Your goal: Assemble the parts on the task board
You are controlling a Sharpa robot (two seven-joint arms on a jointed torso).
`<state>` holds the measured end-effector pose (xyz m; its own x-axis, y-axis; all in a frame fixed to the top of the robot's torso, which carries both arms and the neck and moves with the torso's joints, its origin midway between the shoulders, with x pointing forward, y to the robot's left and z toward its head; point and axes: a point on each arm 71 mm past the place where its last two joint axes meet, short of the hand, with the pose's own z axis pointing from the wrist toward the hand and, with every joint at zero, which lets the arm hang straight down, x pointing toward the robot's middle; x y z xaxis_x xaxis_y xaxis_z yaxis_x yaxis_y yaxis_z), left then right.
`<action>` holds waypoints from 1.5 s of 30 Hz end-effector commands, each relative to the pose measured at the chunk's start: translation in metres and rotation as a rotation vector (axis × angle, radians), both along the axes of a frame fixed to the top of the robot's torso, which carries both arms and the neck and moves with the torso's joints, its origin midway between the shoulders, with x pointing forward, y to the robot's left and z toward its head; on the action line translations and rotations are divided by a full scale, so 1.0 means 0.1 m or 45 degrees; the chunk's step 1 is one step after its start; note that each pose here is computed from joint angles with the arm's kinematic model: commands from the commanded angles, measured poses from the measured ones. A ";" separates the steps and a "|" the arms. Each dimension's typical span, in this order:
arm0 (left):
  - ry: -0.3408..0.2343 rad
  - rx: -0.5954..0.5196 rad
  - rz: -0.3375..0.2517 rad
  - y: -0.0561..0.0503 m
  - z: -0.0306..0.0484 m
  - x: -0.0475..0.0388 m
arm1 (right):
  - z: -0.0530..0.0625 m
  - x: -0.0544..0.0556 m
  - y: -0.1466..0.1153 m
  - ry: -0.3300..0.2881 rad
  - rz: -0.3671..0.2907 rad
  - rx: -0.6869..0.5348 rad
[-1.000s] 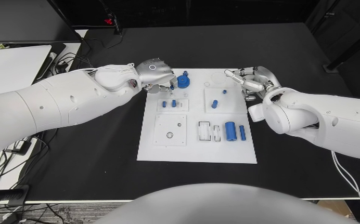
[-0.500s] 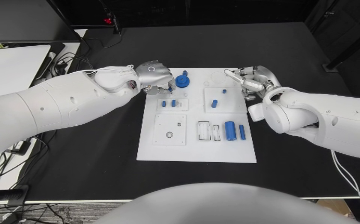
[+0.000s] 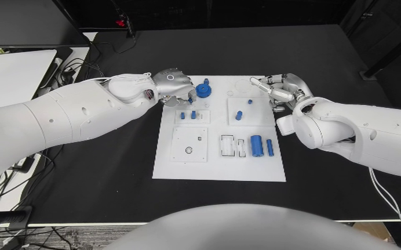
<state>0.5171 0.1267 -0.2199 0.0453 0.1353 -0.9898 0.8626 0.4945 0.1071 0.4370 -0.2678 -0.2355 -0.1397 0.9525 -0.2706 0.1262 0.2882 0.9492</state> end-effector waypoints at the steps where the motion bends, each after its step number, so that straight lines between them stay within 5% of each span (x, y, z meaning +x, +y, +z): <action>1: 0.019 0.007 -0.004 -0.01 -0.005 0.000 | 0.01 0.00 0.01 -0.006 0.003 0.003; 19: 0.047 0.033 0.023 0.03 -0.069 0.021 | 0.01 0.00 0.01 -0.009 0.005 0.004; 45: 0.080 0.062 -0.022 -0.07 -0.120 0.029 | 0.00 -0.01 0.03 -0.007 0.006 0.005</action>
